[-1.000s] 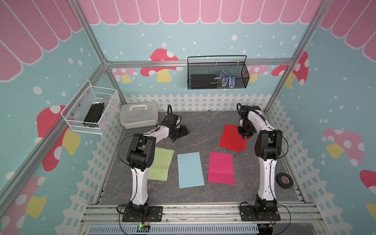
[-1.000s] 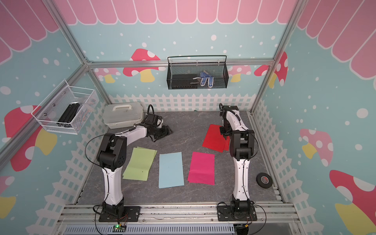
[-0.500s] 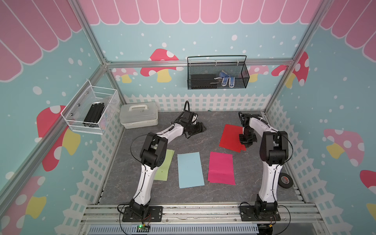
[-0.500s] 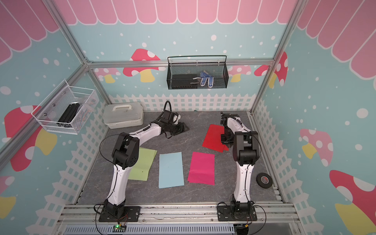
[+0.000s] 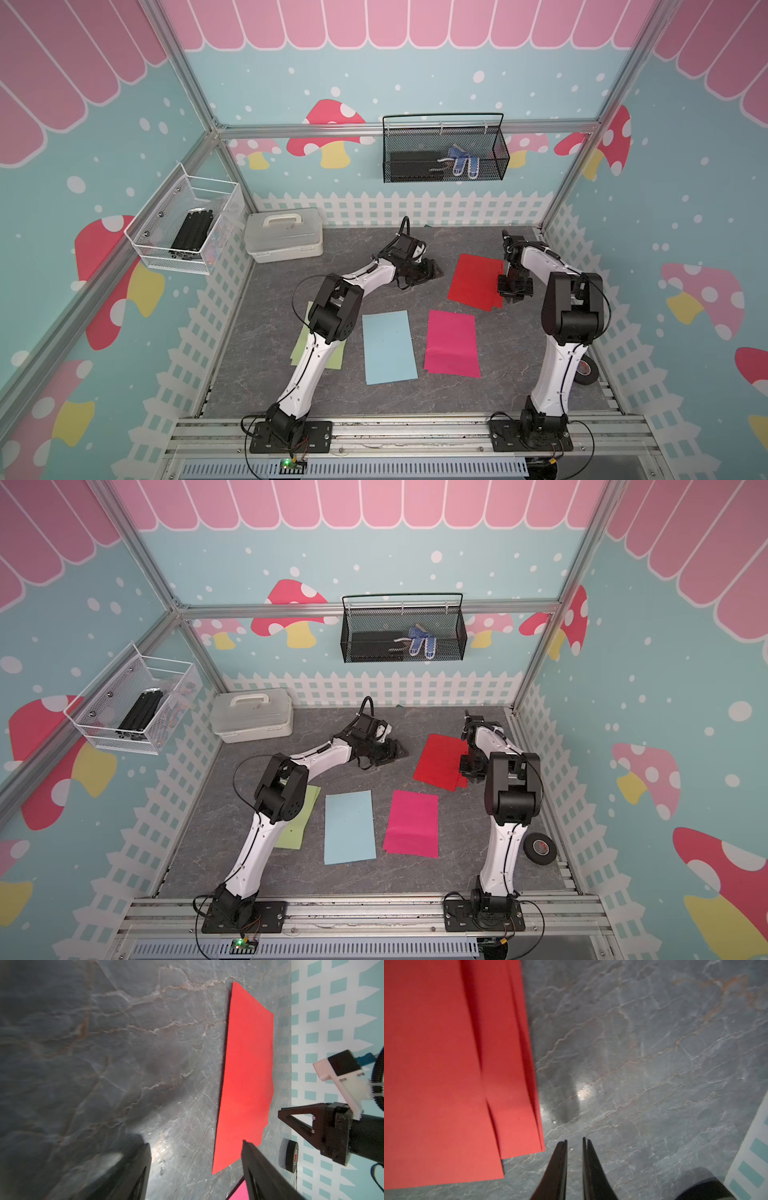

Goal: Sort the scattered colored papers by color
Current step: Place the colored paper, then adjust the colored paper at the center of the board.

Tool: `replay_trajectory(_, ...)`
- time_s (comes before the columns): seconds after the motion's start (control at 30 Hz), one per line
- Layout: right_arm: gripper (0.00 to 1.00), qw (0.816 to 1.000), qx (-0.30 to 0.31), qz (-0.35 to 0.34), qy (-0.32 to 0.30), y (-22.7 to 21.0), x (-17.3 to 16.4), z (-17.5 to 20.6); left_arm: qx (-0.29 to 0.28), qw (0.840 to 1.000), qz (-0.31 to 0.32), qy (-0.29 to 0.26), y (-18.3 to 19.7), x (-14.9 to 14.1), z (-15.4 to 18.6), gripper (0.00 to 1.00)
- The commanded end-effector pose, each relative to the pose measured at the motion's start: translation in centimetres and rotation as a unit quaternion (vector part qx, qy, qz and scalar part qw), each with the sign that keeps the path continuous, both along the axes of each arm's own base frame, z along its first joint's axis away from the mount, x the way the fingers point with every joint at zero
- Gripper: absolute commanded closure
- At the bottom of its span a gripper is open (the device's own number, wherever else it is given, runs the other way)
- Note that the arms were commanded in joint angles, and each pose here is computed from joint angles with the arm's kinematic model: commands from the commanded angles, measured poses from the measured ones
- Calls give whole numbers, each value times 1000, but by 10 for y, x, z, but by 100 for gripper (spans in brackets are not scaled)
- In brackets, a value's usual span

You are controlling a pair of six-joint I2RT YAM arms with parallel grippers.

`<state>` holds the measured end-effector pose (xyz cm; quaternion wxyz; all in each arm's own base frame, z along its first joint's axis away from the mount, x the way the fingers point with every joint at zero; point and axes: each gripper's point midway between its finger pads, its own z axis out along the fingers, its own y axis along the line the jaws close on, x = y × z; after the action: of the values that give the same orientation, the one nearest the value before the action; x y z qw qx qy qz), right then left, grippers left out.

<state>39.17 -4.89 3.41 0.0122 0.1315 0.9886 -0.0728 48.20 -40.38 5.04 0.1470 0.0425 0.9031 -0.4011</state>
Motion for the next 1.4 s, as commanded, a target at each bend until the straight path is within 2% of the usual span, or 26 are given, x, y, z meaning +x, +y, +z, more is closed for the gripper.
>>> replay_trajectory(0.0, 83, 1000, 10, -20, -13, -3, 0, 3, -15, 1000, -10, 13, -19, -8, -3, 28)
replay_trajectory(0.57, 86, 995, 99, -18, 2, 22, -4, -36, -29, 999, -18, 32, -46, -25, -17, 28)
replay_trajectory(1.37, 87, 991, 133, -4, 5, 39, -2, -42, -34, 998, -36, 42, -74, -47, -26, 28)
